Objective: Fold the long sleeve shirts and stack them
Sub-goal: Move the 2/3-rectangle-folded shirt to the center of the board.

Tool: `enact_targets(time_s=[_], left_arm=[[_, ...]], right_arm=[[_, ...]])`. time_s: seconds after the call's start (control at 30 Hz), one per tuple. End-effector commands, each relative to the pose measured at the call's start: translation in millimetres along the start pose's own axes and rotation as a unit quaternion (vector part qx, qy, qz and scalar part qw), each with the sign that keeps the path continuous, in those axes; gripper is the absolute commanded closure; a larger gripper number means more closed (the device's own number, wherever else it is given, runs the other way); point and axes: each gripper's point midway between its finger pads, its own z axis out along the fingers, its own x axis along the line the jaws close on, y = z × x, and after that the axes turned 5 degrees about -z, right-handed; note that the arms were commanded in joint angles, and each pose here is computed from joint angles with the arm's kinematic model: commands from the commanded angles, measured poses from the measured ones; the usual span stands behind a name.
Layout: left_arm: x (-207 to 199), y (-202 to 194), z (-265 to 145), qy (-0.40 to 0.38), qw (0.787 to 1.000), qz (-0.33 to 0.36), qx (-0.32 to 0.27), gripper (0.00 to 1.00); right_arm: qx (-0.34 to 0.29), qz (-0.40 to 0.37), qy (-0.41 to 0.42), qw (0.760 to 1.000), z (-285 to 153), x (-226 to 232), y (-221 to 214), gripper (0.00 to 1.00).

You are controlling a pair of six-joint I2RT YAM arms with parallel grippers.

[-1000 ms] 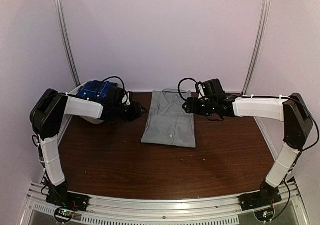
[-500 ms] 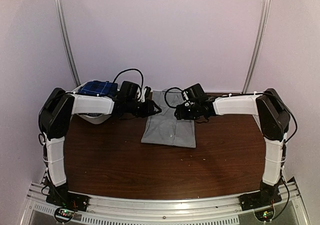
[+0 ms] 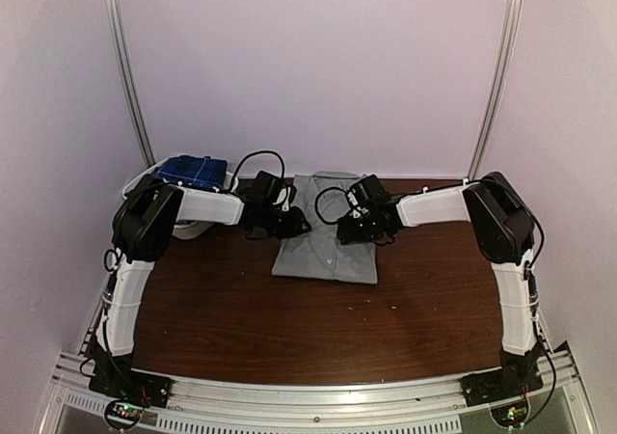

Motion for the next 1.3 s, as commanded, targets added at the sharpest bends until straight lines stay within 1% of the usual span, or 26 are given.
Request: enact_targets(time_s=[0.0, 0.17, 0.47, 0.57, 0.7, 0.8, 0.93, 1.03, 1.13, 1.2, 1.27], left_arm=[[29.9, -14.5, -3.9, 0.061, 0.998, 0.004, 0.013, 0.62], [23.0, -30.7, -15.8, 0.059, 0.998, 0.01, 0.026, 0.63], [10.2, -77.0, -57.3, 0.067, 0.997, 0.016, 0.04, 0.62], [2.7, -92.8, -72.1, 0.061, 0.997, 0.009, 0.045, 0.62], [-8.5, -107.1, -90.0, 0.052, 0.998, 0.008, 0.044, 0.62], [-11.7, -104.8, -100.7, 0.051, 0.998, 0.008, 0.034, 0.62], [-23.4, -83.5, -111.3, 0.054, 0.998, 0.024, 0.006, 0.61], [-31.1, -69.3, -113.0, 0.055, 0.998, 0.04, -0.007, 0.61], [-32.2, -61.3, -109.3, 0.053, 0.997, 0.046, -0.01, 0.6], [-34.2, -57.0, -106.5, 0.05, 0.997, 0.05, -0.01, 0.61], [-36.2, -52.5, -104.1, 0.045, 0.997, 0.054, -0.011, 0.61]], right_arm=[[0.02, -0.03, -0.013, 0.999, 6.4, -2.7, -15.0, 0.29], [0.045, -0.045, -0.015, 0.998, 4.8, 1.1, -41.1, 0.28], [0.066, -0.081, 0.013, 0.994, -22.8, 26.0, -90.9, 0.27], [0.074, -0.088, 0.022, 0.993, -35.2, 33.3, -101.3, 0.27], [0.068, -0.091, 0.042, 0.993, -53.6, 43.6, -105.6, 0.27], [0.06, -0.081, 0.045, 0.994, -63.9, 45.8, -98.3, 0.27], [0.024, -0.06, 0.051, 0.997, -84.9, 49.0, -65.0, 0.27], [0.003, -0.028, 0.046, 0.999, -100.1, 37.3, -43.5, 0.27], [-0.011, 0.006, 0.035, 0.999, -112.4, 17.4, -33.8, 0.32], [-0.013, 0.01, 0.034, 0.999, -117.5, 14.2, -35.4, 0.35], [-0.008, 0.013, 0.039, 0.999, -118.7, 15.0, -40.4, 0.41]])
